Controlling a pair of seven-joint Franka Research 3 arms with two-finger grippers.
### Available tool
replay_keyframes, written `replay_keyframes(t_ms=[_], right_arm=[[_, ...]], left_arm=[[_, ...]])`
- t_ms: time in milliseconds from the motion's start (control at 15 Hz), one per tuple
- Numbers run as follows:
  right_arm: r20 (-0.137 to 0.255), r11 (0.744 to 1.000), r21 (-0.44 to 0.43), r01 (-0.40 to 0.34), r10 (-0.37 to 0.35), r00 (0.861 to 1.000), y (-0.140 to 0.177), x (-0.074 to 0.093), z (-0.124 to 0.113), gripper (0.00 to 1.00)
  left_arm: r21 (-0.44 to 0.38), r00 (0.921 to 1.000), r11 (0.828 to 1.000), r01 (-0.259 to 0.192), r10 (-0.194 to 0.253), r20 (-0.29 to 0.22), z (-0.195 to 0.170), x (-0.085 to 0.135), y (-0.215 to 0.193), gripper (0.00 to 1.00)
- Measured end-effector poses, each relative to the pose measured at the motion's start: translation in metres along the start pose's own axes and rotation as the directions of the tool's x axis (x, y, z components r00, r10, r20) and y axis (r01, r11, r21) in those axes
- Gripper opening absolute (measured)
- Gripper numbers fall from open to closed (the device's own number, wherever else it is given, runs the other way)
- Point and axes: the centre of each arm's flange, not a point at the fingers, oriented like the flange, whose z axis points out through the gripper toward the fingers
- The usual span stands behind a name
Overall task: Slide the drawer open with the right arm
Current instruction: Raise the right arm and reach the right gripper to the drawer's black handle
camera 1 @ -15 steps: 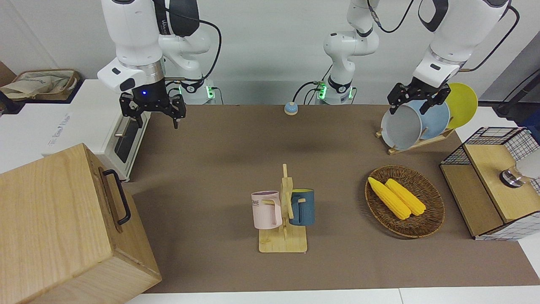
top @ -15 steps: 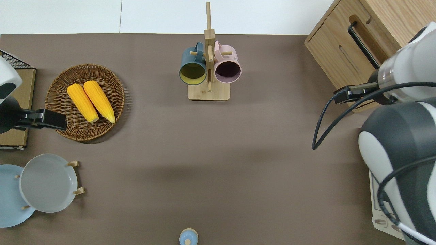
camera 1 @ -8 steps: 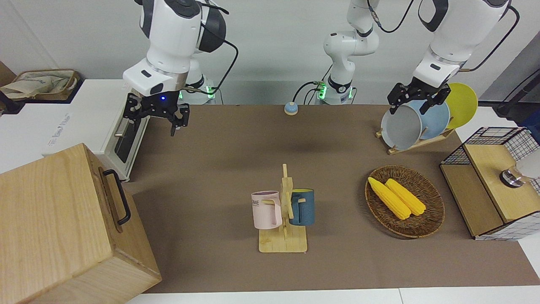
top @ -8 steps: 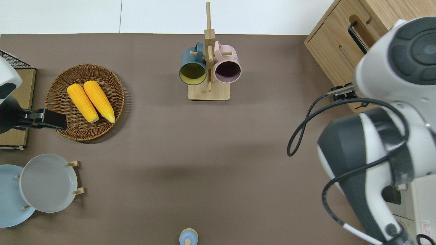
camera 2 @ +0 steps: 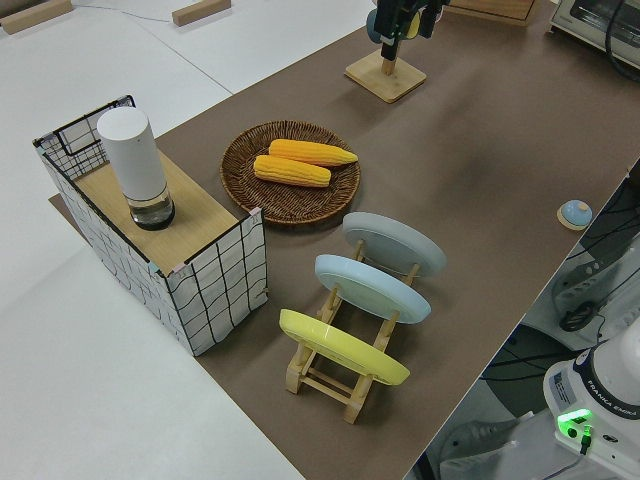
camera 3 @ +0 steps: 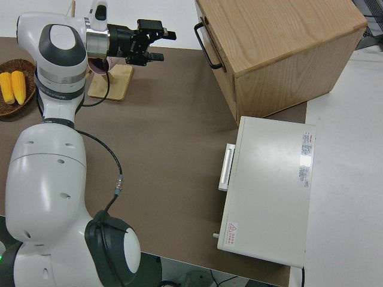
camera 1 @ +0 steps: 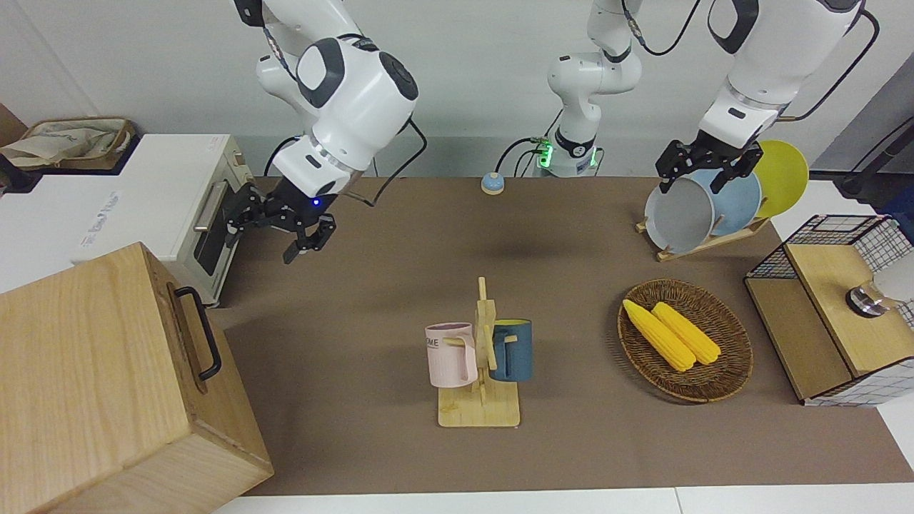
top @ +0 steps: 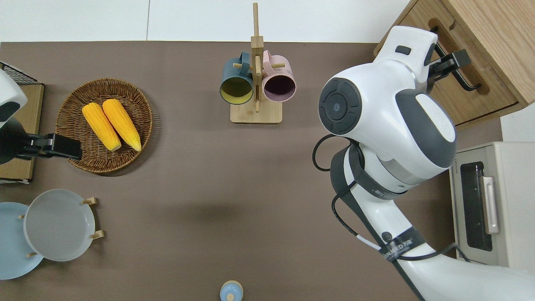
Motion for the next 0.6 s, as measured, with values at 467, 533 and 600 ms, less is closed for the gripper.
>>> replay_keyframes(t_ms=[467,533,600], right_arm=[[-0.031,0.946,-0.307,0.101,-0.116,0.993,-0.065,0.011,0.051,0.98],[-0.034,0.939,-0.326,0.106,-0.124,0.992,-0.071,0.011,0.056,0.98],[-0.038,0.931,-0.349,0.108,-0.129,0.991,-0.075,0.012,0.061,0.98]], left_arm=[[0.000,1.0000,1.000,0.000,0.000,0.000,0.000,0.000,0.000,1.00],[0.000,1.0000,1.000,0.000,0.000,0.000,0.000,0.000,0.000,1.00],[0.000,1.0000,1.000,0.000,0.000,0.000,0.000,0.000,0.000,1.00]])
